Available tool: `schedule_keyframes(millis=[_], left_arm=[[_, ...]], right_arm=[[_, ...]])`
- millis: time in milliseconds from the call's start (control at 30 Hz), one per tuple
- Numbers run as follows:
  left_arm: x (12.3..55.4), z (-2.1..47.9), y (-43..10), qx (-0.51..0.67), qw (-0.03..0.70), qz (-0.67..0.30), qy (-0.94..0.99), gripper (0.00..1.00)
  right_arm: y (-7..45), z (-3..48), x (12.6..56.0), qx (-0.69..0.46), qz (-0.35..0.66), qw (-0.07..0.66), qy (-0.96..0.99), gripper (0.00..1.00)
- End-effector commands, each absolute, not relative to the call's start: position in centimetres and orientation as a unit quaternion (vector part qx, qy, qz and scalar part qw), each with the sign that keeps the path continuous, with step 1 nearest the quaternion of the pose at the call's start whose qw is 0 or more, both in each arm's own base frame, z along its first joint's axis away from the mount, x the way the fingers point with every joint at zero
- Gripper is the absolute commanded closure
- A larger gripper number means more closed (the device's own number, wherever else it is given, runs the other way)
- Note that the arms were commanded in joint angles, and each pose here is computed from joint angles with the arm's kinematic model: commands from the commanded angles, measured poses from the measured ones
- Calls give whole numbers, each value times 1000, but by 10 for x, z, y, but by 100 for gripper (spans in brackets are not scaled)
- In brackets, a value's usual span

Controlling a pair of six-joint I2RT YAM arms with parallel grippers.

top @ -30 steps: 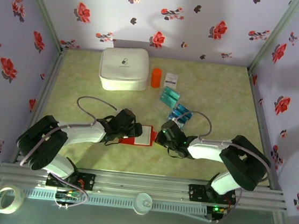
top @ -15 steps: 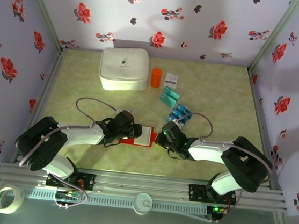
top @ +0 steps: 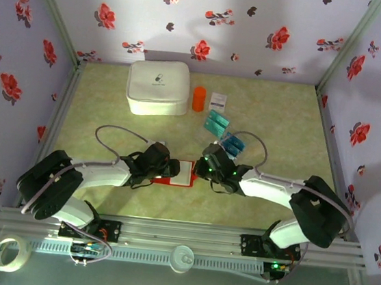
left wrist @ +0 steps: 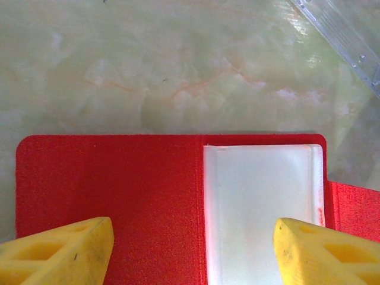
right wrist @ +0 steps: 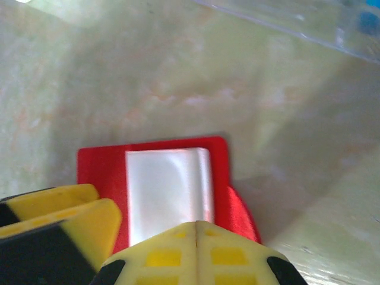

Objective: Put the credit cards into the card holder

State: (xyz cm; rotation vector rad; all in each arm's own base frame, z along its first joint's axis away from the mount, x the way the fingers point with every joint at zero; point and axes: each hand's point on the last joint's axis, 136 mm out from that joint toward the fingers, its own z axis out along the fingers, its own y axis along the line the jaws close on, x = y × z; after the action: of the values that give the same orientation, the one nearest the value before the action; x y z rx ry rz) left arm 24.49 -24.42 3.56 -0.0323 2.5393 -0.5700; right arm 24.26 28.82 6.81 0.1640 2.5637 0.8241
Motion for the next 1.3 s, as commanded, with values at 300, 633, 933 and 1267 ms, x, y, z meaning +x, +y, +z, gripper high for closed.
schedule_keyframes(millis=[300,633,933,1267], left_arm=[[240,33,-237,5,268,-191,944,28],[240,33,-237,12,269,-188,945,28],[241,43,-234,35,270,-164,948,20],[237,43,-237,25,239,-160,958,25]], right_arm=[[312,47,254,14,267,189,945,100],[312,30,259,11,255,174,951,100],[308,17,256,12,250,156,956,100],[305,11,251,21,255,148,955,100]])
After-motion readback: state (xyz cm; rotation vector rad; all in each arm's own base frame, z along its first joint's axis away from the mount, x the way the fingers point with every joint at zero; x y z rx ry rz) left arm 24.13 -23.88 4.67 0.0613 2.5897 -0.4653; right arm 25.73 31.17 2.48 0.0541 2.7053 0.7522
